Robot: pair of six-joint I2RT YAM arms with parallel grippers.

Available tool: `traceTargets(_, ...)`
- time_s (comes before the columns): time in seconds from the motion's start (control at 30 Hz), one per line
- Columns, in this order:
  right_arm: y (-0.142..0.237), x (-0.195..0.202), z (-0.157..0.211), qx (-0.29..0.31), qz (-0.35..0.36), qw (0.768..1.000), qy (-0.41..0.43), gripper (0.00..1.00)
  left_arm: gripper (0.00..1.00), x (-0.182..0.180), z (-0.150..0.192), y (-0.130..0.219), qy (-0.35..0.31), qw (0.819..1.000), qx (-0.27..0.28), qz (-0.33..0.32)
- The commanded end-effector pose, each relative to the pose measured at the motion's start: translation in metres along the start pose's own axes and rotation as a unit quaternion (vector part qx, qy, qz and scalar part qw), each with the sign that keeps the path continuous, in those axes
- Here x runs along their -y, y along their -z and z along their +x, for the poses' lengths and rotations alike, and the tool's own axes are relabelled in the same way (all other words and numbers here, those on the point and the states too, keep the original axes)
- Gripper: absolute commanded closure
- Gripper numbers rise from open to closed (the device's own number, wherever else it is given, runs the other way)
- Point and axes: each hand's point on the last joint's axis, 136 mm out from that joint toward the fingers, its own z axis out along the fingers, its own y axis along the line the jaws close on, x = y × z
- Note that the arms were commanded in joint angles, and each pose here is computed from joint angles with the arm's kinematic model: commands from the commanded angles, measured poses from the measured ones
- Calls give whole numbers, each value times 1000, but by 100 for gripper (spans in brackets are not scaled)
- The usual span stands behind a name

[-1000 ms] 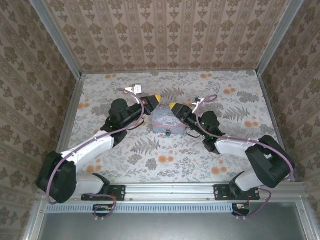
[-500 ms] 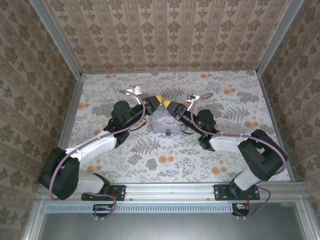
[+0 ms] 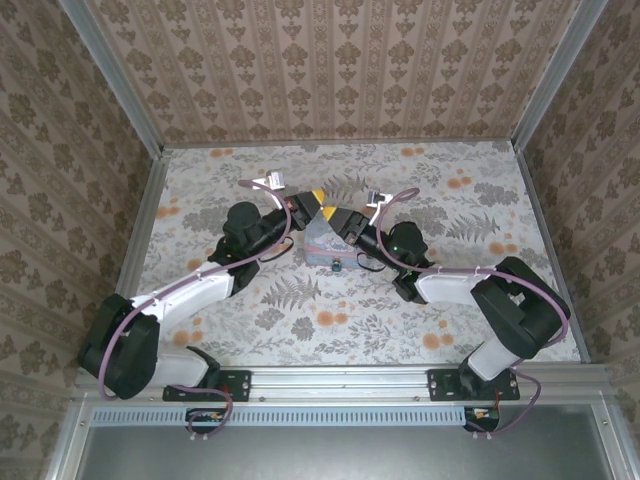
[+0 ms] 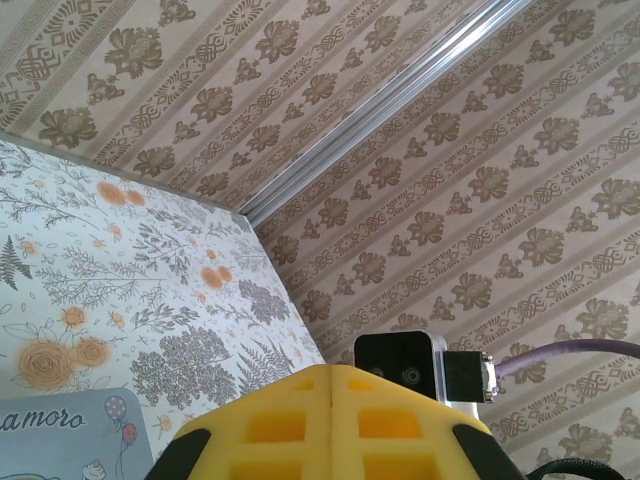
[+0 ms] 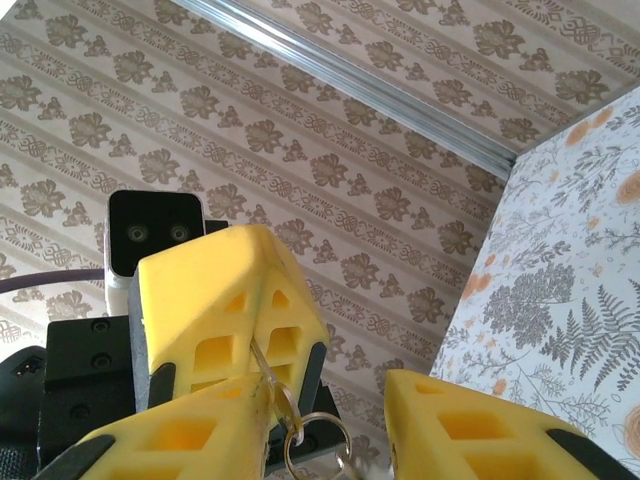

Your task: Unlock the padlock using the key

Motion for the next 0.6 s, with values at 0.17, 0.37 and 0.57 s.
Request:
traceTargets(0.17,-5,-25,-4,4,-47,999,4,69,100,3,0,-1,3,1000,8,9)
traceTargets(0.37,-5,-26,-4,3,-49,999,1,74,100,3,0,-1,4,1000,9,7)
traceTargets(0.57,-6,-27,-4,2,-50,999,0,80,100,3,1,-2,3,1000,8,8)
